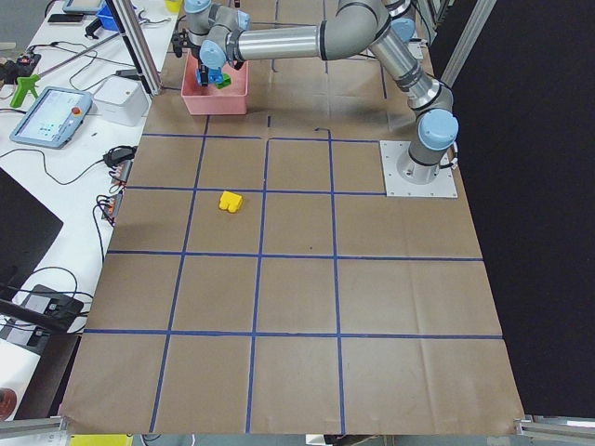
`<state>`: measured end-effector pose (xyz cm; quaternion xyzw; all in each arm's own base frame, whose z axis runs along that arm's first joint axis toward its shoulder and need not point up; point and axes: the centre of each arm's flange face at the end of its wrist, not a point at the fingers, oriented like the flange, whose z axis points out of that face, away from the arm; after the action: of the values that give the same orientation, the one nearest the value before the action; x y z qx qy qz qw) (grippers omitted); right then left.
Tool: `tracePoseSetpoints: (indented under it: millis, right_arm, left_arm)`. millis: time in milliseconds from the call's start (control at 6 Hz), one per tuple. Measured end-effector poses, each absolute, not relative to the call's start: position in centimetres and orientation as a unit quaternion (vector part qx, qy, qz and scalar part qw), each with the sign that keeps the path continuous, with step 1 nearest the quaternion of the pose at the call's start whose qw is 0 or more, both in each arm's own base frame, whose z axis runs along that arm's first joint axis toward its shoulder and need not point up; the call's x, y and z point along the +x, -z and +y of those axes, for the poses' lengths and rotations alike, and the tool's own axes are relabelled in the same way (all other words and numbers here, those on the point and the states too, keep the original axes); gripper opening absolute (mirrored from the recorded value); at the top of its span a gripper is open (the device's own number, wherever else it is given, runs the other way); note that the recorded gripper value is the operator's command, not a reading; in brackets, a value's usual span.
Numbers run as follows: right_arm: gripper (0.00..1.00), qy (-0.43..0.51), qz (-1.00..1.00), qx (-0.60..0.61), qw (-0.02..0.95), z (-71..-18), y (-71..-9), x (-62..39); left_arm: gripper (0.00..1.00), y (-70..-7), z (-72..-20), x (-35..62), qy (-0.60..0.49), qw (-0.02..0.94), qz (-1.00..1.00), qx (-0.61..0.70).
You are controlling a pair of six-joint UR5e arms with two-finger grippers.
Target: Put all blocks into box
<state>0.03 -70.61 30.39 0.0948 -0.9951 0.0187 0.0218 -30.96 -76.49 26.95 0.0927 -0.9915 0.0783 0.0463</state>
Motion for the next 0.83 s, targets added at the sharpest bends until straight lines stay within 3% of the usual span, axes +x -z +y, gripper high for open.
tracePoseSetpoints:
  millis: [167, 500, 833]
  right_arm:
    - [0.99, -0.025, -0.995, 0.091, 0.023, -71.2, -27.4, -0.7]
    - [0.99, -0.029, -0.996, 0.081, 0.023, -72.5, -22.6, -2.7]
    - [0.99, -0.02, -0.997, 0.074, 0.02, -72.8, -19.9, -3.8]
  left_arm:
    - [0.99, -26.7, -76.2, -31.6, -0.08, 0.04, -0.992, 0.091]
    - [0.99, -29.2, -75.9, -31.4, -0.09, 0.039, -0.991, 0.091]
    - [0.99, -39.7, -74.9, -23.4, -0.107, 0.034, -0.987, 0.111]
